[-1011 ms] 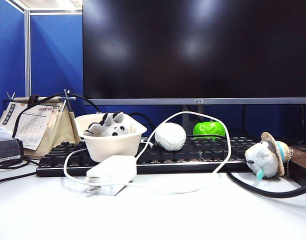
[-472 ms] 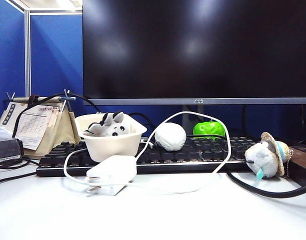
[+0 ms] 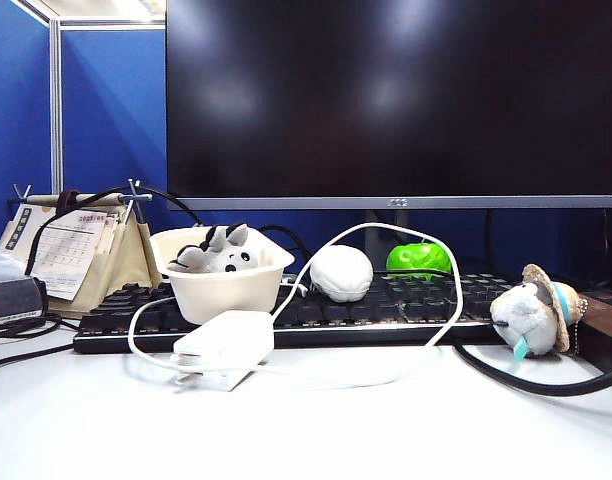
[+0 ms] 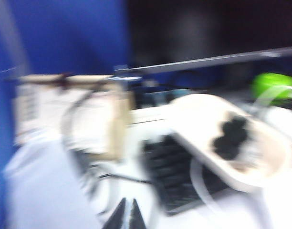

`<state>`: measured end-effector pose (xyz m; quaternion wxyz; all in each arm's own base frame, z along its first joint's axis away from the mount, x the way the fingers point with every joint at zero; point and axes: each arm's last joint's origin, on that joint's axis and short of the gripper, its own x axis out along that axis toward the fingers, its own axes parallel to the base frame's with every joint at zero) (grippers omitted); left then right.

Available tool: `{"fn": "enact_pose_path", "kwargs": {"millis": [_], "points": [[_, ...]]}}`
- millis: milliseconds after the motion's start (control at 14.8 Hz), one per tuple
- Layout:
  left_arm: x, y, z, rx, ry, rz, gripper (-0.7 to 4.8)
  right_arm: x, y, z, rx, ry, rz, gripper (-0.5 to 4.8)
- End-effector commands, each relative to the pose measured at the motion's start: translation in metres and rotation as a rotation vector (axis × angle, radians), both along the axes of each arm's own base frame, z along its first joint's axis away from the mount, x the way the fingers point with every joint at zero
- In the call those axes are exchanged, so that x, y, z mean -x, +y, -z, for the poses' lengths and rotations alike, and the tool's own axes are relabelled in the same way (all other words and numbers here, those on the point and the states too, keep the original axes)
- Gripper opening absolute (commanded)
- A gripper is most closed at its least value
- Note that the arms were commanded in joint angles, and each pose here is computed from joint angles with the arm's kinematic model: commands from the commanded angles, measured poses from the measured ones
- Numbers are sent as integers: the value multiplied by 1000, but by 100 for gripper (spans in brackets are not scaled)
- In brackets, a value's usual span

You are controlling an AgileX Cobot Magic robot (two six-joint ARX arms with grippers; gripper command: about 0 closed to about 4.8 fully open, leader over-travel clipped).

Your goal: Identity fluffy octopus among items on the table, put them into the paper lunch box.

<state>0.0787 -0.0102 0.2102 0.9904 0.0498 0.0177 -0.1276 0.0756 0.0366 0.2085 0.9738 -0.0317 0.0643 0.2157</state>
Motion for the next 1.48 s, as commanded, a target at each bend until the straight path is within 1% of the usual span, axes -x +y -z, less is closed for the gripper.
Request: {"fn": "enact_pose_path", "kwargs": {"millis": [67,202,404,539,674,809,1011,1146,1213,1483], "points": [[0,9,-1,8,-14,-112,-5,0,0,-2,-10,-12,-1,-6],[-3,11,4,7,-1,-134,-5,0,0,-2,-11,-12,-1,-6],[-8,11,20,15,20,-127,-5,0,0,-2,-10,-12,-1,-6],[-10,11,23,14,-4,-133,-5,0,0,-2,-10,-12,-1,-6],[-13,13,25,14,-41,-176,-5,0,0,-2,-10,-12,-1,-6],[-14,13,27,32,-66,-183,-5,0,0,-2,-10,-12,-2,-6],[-15,14,32,45,-52,-199,-5,0,0,-2,-11,-12,-1,-6],[-17,15,38,87,-44,-238,-5,0,0,-2,-10,-12,-1,-6],[-18,15,40,97,-59,-243,-5,0,0,-2,-10,-12,-1,-6],[-18,15,41,104,-73,-243,-5,0,0,-2,-10,-12,-1,-6]]}}
